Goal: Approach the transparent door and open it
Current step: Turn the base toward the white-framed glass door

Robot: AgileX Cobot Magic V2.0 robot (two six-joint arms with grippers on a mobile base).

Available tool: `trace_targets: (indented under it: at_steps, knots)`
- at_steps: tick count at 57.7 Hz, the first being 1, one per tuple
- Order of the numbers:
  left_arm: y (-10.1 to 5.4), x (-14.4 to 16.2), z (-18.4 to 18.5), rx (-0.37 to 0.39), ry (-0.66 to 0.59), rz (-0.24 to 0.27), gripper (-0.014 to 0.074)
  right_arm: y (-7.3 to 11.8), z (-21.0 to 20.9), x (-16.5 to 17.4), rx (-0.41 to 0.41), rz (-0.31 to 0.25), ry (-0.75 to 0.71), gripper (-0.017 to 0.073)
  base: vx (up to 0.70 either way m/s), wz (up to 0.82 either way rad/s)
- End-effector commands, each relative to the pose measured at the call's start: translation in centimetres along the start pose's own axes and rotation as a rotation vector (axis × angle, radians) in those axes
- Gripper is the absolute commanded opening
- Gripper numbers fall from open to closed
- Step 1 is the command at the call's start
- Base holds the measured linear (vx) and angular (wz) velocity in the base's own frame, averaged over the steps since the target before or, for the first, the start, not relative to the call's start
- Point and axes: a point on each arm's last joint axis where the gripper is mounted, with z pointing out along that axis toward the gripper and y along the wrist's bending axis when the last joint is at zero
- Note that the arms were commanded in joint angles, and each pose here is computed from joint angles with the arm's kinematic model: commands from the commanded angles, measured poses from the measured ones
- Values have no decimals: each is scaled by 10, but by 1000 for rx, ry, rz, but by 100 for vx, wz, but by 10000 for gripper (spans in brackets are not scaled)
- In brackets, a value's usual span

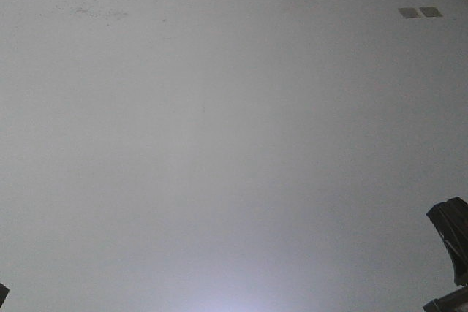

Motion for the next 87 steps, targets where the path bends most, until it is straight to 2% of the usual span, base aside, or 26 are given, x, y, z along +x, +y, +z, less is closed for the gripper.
trace_targets:
  at_steps: [1, 54, 87]
  knots:
    - [1, -3, 0, -4, -72, -6, -6, 0, -1, -6, 0, -2, -90, -4, 0, 0]
    - [1, -3, 0, -4, -72, -6, -6, 0, -1, -6, 0, -2, -90, -4, 1, 1]
    - [1, -3, 0, -4, -72, -6, -6, 0, -1, -6, 0, -2, -90, -4, 14, 17]
